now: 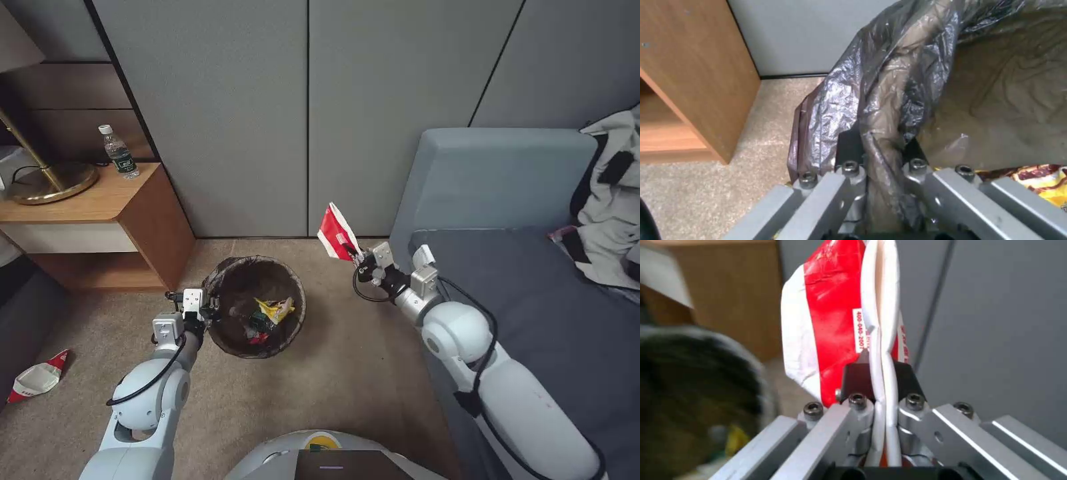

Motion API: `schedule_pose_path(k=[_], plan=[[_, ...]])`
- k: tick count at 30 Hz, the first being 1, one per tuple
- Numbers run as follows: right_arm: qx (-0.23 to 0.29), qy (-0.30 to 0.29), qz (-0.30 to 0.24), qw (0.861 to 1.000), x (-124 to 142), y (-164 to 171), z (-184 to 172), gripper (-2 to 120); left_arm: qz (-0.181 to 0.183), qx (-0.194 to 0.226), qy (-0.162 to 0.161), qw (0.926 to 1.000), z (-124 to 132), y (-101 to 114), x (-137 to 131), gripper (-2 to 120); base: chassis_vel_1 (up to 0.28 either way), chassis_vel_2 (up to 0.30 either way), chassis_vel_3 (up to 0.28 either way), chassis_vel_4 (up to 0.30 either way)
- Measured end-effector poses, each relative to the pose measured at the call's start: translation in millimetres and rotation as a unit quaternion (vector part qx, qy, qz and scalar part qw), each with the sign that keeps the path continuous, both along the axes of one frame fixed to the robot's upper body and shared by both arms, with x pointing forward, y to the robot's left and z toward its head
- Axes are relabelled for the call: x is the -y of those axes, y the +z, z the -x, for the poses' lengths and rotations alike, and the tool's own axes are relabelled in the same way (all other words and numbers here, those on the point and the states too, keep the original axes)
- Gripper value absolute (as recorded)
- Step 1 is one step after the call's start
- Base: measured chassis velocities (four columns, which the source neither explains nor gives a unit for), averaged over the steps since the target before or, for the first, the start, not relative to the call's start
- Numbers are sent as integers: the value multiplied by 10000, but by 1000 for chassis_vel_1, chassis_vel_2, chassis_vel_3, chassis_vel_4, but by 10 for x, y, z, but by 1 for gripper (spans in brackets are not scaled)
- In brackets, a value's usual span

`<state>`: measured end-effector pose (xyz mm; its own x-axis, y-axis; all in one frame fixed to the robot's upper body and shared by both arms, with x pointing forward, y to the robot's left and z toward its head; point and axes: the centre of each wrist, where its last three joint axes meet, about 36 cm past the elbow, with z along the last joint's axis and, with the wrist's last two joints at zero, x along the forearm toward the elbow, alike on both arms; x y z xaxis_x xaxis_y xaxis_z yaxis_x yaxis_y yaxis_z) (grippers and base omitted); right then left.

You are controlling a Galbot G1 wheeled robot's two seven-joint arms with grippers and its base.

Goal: Pick up the trash bin, then pick up the garbage from the floor and place it into the trash bin.

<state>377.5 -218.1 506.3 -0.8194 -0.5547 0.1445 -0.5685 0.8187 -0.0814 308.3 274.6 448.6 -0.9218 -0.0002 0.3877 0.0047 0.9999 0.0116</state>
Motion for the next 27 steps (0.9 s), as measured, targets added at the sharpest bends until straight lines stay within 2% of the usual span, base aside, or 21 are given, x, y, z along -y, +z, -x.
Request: schedule_pose_path(k=[14, 21, 27], plan=[[-92, 1207, 26, 9926, -443, 155, 156, 0, -20, -27, -49, 10000, -13, 0, 28, 3, 0, 0, 0, 0], [-334, 1724, 126, 9844, -718, 18, 157, 0, -10, -20, -39, 10000, -11, 10, 49, 3, 0, 0, 0, 0], [-395, 1790, 255, 9827, -826, -126, 153, 0, 1, -4, -29, 10000, -6, 26, 59, 3, 0, 0, 0, 0]])
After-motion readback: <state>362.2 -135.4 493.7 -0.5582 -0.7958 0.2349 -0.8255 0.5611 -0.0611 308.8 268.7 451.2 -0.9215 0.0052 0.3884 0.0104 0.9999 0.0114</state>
